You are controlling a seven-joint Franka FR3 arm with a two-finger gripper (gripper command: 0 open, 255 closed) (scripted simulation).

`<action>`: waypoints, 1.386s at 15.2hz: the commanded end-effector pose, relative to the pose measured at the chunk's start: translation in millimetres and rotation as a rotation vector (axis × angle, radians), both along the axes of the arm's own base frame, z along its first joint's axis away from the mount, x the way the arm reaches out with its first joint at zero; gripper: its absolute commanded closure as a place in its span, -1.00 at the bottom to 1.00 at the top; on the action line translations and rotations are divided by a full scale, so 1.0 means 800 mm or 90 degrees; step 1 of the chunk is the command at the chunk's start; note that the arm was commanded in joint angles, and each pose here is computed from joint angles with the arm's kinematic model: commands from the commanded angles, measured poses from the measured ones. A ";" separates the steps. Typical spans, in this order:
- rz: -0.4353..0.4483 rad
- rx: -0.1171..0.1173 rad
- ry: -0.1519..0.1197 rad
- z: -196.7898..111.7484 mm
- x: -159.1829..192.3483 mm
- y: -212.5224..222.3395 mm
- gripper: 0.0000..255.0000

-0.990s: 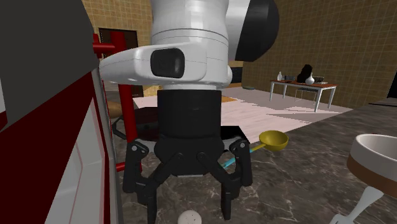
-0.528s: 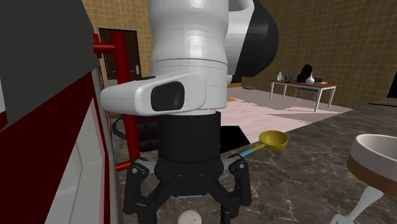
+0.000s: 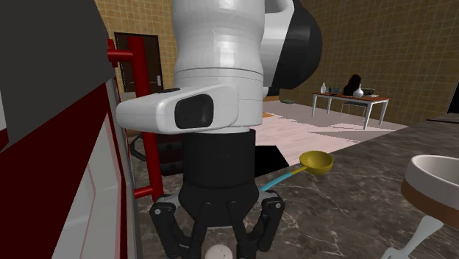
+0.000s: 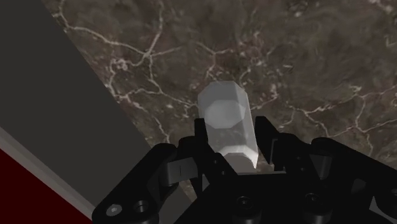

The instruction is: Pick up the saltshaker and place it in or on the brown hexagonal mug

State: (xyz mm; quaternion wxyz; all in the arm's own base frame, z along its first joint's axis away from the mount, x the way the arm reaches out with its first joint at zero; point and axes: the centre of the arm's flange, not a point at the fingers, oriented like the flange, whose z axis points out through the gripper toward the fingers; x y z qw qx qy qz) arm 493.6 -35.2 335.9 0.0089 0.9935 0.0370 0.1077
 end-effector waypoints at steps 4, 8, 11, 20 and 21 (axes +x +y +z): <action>0.000 0.000 0.000 0.000 0.000 0.000 1.00; 0.000 0.000 0.000 0.013 0.000 0.000 1.00; 0.000 0.000 0.000 0.032 0.000 0.000 1.00; 0.000 0.000 0.000 0.092 0.000 0.000 1.00; 0.000 0.000 0.000 0.099 0.000 0.000 1.00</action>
